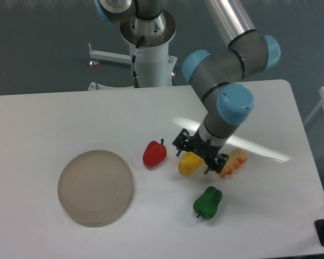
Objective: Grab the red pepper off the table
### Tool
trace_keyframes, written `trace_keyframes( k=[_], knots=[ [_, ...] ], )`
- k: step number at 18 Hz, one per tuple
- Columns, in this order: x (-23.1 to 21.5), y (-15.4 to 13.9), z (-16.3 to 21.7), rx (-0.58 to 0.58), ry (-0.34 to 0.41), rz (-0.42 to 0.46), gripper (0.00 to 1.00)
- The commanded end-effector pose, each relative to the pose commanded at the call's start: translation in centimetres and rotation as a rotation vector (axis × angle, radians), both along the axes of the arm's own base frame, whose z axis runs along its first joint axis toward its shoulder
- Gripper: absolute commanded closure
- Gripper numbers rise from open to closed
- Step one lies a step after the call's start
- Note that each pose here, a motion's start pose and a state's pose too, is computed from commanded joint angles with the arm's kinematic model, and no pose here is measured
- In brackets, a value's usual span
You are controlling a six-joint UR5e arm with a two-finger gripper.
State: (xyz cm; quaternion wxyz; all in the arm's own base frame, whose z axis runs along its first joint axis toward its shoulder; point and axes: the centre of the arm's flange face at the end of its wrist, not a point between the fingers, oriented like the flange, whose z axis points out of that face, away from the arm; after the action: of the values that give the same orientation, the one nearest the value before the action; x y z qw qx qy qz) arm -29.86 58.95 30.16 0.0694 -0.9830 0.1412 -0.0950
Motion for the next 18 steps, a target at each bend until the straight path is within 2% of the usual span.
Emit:
trace_keyframes(
  k=[8,11,18],
  knots=[
    [5.1,-1.4,-2.2,0.008,0.012,-0.016,0.0],
    [5.7,-1.8,-3.0,-0.007,0.003,0.001,0.0],
    [7.7,-1.7,-4.8,-0.001,0.014,-0.018,0.0]
  ],
)
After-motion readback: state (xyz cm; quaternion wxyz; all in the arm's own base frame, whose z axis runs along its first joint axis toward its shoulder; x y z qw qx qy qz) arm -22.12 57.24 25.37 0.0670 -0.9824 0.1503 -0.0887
